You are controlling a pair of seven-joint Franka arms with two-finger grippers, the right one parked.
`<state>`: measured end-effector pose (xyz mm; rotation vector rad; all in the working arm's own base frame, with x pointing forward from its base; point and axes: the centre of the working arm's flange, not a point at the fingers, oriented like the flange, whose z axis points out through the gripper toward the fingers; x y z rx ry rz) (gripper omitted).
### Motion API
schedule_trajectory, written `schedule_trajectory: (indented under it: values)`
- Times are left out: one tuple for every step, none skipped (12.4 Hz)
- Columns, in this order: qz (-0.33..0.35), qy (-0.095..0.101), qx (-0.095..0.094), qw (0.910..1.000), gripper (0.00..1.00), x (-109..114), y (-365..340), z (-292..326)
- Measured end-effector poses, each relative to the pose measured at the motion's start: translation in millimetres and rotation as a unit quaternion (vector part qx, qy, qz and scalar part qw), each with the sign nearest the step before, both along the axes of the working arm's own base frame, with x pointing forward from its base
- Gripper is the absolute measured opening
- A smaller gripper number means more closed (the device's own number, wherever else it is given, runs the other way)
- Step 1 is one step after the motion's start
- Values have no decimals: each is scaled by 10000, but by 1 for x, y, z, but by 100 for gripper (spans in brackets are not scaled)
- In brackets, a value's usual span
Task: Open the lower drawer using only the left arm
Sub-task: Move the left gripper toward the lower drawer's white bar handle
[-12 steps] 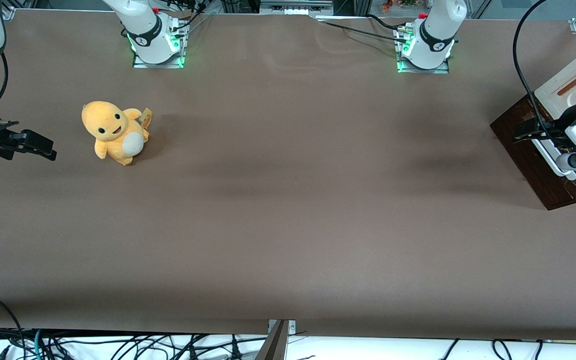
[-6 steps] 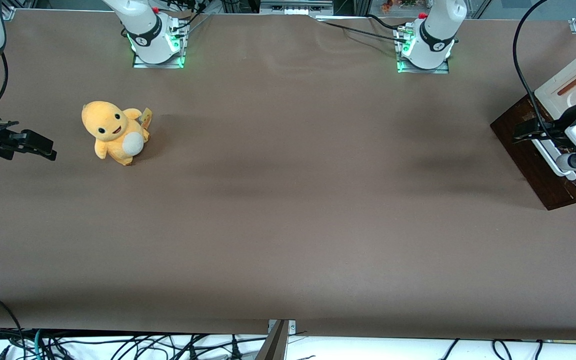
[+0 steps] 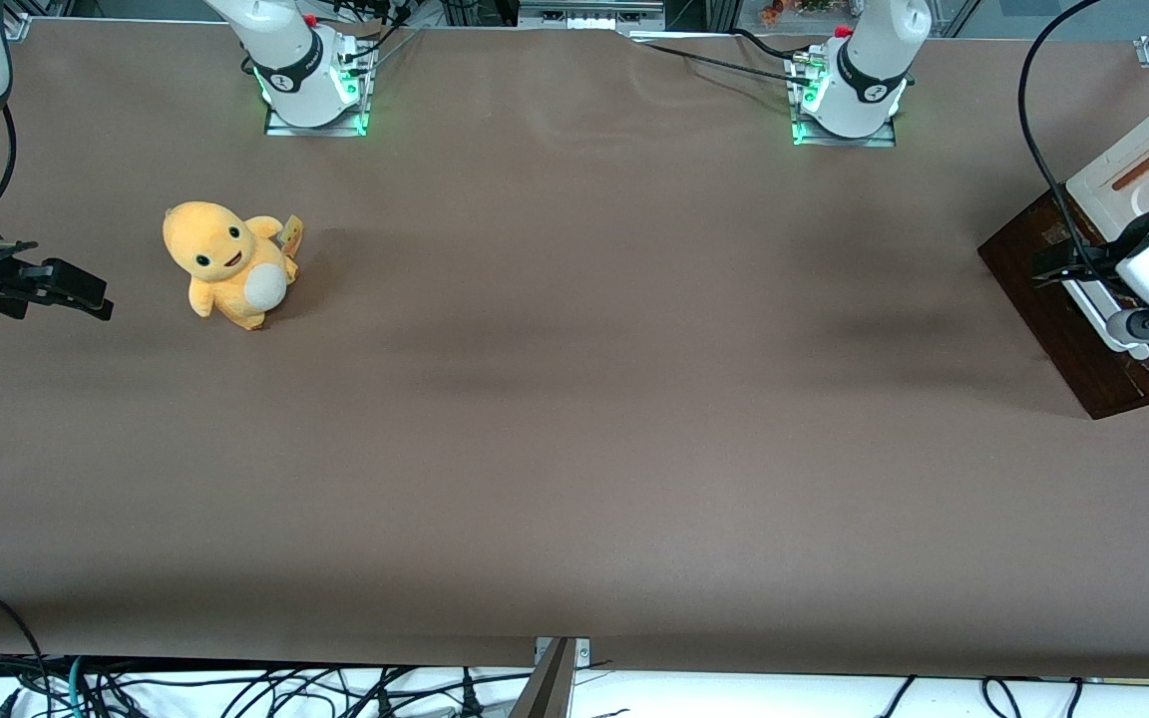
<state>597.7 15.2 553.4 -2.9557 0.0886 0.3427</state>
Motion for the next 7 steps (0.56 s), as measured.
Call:
schedule_trajectory:
  values:
    - [-7, 25, 224, 9997, 100, 2, -10, -5]
    - [-25, 39, 373, 9993, 100, 4, -22, -10]
    - [-6, 44, 463, 9989, 100, 6, -30, -13]
    - [32, 44, 604, 9982, 100, 7, -32, -16]
    - [58, 48, 823, 9966, 100, 8, -32, -19]
    - [68, 63, 1019, 9948, 100, 11, -34, -24]
    - [121, 83, 1141, 9934, 100, 13, -37, -31]
